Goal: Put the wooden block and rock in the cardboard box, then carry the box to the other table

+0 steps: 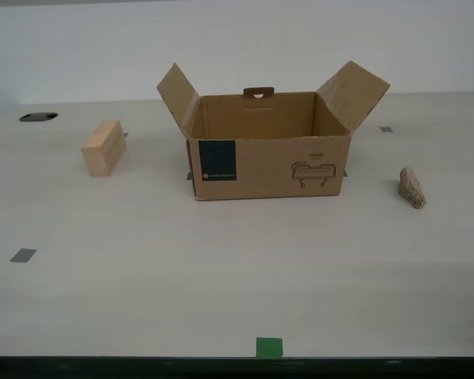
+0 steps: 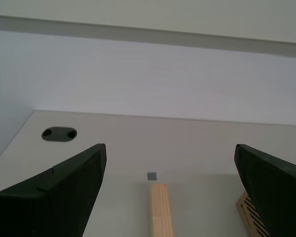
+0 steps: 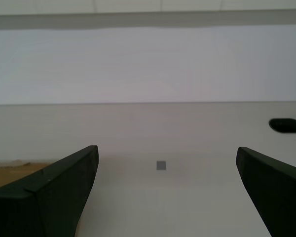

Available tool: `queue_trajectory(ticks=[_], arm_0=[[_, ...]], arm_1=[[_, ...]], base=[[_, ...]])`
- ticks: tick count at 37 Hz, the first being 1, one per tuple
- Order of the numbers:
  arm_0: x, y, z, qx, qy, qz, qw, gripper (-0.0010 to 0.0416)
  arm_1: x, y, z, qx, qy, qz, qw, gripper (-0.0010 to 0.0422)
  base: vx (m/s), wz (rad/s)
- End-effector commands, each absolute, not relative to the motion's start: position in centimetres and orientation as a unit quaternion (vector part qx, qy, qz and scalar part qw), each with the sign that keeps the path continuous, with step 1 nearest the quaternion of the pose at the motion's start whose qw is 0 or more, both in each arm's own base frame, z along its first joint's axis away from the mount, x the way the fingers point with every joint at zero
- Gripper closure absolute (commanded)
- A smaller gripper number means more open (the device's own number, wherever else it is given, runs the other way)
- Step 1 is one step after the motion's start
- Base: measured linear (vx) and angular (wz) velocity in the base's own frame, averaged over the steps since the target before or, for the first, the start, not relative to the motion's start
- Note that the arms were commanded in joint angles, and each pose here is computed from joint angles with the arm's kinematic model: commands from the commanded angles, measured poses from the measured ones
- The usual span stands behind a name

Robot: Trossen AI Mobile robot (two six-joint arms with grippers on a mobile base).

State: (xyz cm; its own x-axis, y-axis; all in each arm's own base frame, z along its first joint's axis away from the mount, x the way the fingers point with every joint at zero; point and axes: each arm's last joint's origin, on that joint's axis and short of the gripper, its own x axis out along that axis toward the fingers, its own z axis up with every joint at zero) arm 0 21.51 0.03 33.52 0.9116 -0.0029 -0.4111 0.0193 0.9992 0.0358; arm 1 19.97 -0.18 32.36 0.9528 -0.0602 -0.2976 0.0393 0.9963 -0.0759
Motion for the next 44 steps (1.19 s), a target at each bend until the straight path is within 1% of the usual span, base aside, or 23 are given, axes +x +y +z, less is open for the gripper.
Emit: queue_trajectory(ticks=[1, 6, 11, 15, 20, 24, 29, 35, 41, 44], arm_0=[[21.0, 0.0, 34.7, 0.022, 0.228, -0.007, 0.973, 0.0016], [20.2, 0.0, 36.4, 0.025, 0.25, -0.008, 0.968, 0.0016], [19.1, 0.0, 38.1, 0.031, 0.269, -0.01, 0.963, 0.0016], [18.3, 0.0, 39.5, 0.035, 0.277, -0.012, 0.96, 0.0016], [17.4, 0.0, 41.0, 0.037, 0.281, -0.013, 0.959, 0.0016], [16.6, 0.0, 42.0, 0.038, 0.283, -0.013, 0.958, 0.0016], [15.8, 0.0, 43.1, 0.043, 0.287, -0.015, 0.957, 0.0016], [15.0, 0.0, 44.0, 0.056, 0.322, -0.021, 0.945, 0.0016], [14.7, 0.0, 45.1, 0.056, 0.355, -0.023, 0.933, 0.0016], [14.8, 0.0, 45.5, 0.057, 0.364, -0.024, 0.929, 0.0016]], arm_1=[[19.6, -0.2, 33.2, -0.038, 0.175, -0.026, 0.983, 0.0057], [19.0, -0.2, 34.6, -0.043, 0.198, -0.025, 0.979, 0.0057], [18.5, -0.2, 36.0, -0.051, 0.202, -0.023, 0.978, 0.0058], [18.1, -0.2, 37.0, -0.066, 0.203, -0.02, 0.977, 0.0057], [18.3, -0.2, 38.3, -0.068, 0.228, -0.018, 0.971, 0.0057], [19.1, -0.2, 39.4, -0.065, 0.263, -0.017, 0.962, 0.0057], [20.5, -0.2, 40.4, -0.049, 0.295, -0.024, 0.954, 0.0057], [22.3, -0.3, 41.4, -0.042, 0.318, -0.026, 0.947, 0.0057], [23.5, -0.5, 42.0, -0.047, 0.336, -0.057, 0.939, 0.0057], [24.0, -0.5, 42.2, -0.05, 0.345, -0.062, 0.935, 0.0057]], base=[[0.0, 0.0], [0.0, 0.0], [0.0, 0.0], [0.0, 0.0], [0.0, 0.0], [0.0, 0.0], [0.0, 0.0], [0.0, 0.0], [0.0, 0.0], [0.0, 0.0]])
